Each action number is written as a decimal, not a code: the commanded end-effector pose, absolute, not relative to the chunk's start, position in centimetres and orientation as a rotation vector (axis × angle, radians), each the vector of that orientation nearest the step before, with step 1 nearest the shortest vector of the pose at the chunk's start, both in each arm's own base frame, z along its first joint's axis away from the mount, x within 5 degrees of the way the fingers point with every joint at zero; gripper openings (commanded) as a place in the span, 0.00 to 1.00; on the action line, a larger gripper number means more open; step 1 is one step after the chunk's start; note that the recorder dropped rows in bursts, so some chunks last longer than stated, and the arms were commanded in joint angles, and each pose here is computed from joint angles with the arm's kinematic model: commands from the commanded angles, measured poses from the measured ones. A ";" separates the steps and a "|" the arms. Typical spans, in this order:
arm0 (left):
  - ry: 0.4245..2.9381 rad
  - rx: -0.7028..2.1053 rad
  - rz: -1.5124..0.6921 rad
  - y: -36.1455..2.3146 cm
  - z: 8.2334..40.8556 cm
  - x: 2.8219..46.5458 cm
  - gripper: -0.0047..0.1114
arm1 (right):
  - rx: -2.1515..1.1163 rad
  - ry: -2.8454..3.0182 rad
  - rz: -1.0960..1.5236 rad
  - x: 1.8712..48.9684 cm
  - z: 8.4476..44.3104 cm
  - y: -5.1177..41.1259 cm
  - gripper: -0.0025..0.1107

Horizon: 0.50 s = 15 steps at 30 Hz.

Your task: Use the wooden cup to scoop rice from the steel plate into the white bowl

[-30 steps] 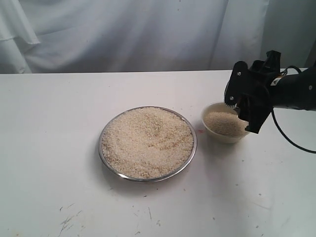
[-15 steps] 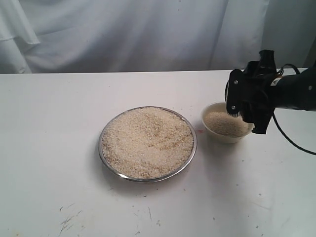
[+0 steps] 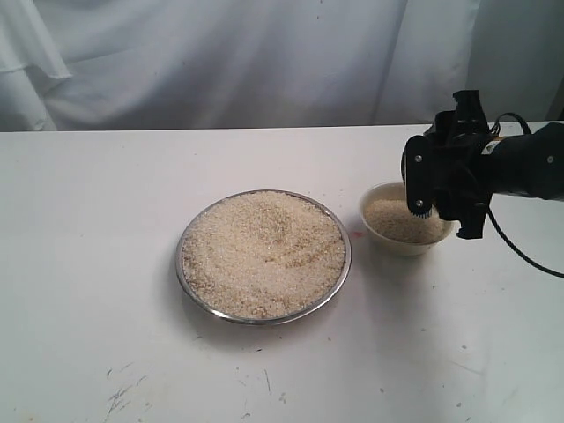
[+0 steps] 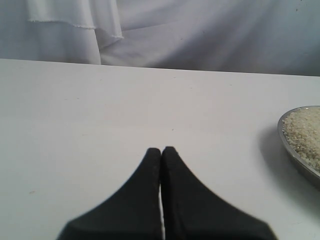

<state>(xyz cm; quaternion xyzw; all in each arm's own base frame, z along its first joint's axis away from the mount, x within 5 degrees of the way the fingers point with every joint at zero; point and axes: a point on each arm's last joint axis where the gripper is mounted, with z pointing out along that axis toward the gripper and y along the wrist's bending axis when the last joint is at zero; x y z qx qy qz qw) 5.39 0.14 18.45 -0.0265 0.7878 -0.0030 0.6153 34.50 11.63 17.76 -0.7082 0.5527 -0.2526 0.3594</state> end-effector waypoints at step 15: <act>1.801 -0.058 -0.008 0.1 18.4 5.4 0.04 | -1.773 1.445 -0.658 34.8 18.3 11.4 0.02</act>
